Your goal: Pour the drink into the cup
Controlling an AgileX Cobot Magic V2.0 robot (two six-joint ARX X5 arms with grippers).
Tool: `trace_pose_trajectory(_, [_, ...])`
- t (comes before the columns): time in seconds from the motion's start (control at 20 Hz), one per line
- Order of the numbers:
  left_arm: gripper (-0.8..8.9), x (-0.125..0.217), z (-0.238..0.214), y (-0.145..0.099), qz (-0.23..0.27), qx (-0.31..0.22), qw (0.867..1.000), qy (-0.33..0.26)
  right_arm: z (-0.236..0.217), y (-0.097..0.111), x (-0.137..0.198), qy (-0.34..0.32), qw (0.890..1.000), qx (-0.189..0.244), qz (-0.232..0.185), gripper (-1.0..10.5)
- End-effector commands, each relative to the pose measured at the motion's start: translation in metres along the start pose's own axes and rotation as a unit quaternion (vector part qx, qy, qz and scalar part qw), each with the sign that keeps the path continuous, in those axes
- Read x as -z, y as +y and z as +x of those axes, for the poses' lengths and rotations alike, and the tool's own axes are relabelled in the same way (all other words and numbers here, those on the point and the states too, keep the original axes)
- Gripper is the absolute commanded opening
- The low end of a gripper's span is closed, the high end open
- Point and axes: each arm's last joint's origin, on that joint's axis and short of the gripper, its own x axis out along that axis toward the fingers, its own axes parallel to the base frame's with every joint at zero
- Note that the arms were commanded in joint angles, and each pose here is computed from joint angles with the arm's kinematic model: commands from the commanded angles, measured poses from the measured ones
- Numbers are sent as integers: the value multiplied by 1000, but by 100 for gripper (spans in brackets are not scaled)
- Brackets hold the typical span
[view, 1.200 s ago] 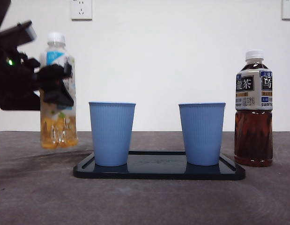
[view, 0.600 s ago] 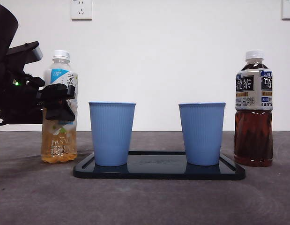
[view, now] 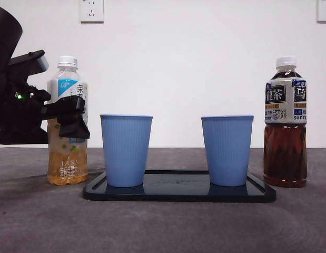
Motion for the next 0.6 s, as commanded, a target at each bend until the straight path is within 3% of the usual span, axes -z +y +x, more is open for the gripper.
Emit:
trace_pose_trajectory(0.05, [505, -3, 1, -1, -8, -1, 1000, 4, -2, 1, -3, -7, 1000, -5, -5, 490])
trace_pose_trajectory(0.6, [532, -24, -50, -7, -17, 0, 998, 63, -1, 1, -3, -8, 1000, 3, -4, 490])
